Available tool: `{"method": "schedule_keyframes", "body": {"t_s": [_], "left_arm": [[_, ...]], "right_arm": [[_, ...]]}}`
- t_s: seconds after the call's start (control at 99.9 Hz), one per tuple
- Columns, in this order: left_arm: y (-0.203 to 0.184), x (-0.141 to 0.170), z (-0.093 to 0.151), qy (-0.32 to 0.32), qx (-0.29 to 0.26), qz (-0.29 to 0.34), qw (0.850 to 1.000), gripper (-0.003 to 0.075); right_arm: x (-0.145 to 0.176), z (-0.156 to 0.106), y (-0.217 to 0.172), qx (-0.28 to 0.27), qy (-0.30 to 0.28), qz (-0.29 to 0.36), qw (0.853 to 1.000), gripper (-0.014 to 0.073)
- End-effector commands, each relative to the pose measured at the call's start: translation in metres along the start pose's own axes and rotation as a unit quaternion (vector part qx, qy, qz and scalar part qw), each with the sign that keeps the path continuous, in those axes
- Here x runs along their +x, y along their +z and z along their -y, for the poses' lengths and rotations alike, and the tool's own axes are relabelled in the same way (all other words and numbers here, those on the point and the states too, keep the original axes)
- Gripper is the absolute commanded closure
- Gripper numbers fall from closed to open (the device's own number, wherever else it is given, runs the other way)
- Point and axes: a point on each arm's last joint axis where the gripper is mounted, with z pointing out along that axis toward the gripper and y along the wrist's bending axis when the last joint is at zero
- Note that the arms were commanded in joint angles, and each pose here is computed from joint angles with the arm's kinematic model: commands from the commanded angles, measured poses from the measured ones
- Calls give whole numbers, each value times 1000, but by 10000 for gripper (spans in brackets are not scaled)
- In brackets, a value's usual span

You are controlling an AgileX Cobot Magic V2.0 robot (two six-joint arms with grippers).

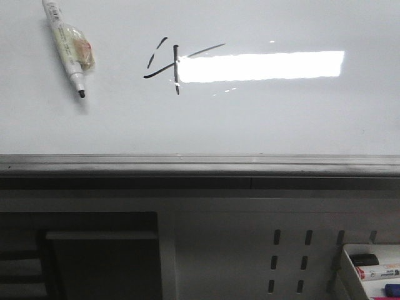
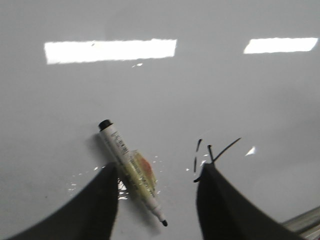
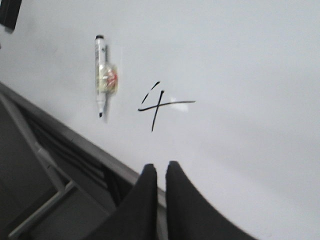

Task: Write number 4 on whiteboard

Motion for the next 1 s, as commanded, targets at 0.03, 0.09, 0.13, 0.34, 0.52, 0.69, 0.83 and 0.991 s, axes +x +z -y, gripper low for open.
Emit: {"method": "schedule_keyframes", "body": {"t_s": [0.03, 0.09, 0.13, 0.34, 0.52, 0.69, 0.83, 0.991], "left_arm": [[-21, -4, 9, 39, 58, 35, 997, 744], [-29, 2, 10, 47, 71, 40, 996, 741], [-34, 6, 10, 47, 75, 46, 995, 741], [-61, 33, 6, 42, 83, 76, 993, 741], [-77, 48, 1, 20, 77, 109, 991, 741], [-82, 48, -3, 7, 58, 125, 990, 741], [-82, 48, -3, -3, 58, 124, 991, 741], [-82, 48, -3, -4, 58, 124, 991, 741]], "right_arm": [[0, 0, -25, 54, -4, 93, 994, 661], [13, -2, -34, 65, -13, 110, 992, 661], [20, -5, -42, 69, -21, 124, 990, 661], [69, -16, -65, 73, -41, 168, 982, 661], [98, -16, -65, 77, -40, 178, 980, 661], [100, -15, -63, 77, -37, 172, 981, 661], [100, -15, -63, 80, -37, 174, 981, 661], [100, -15, -63, 80, -37, 174, 981, 661]]}}
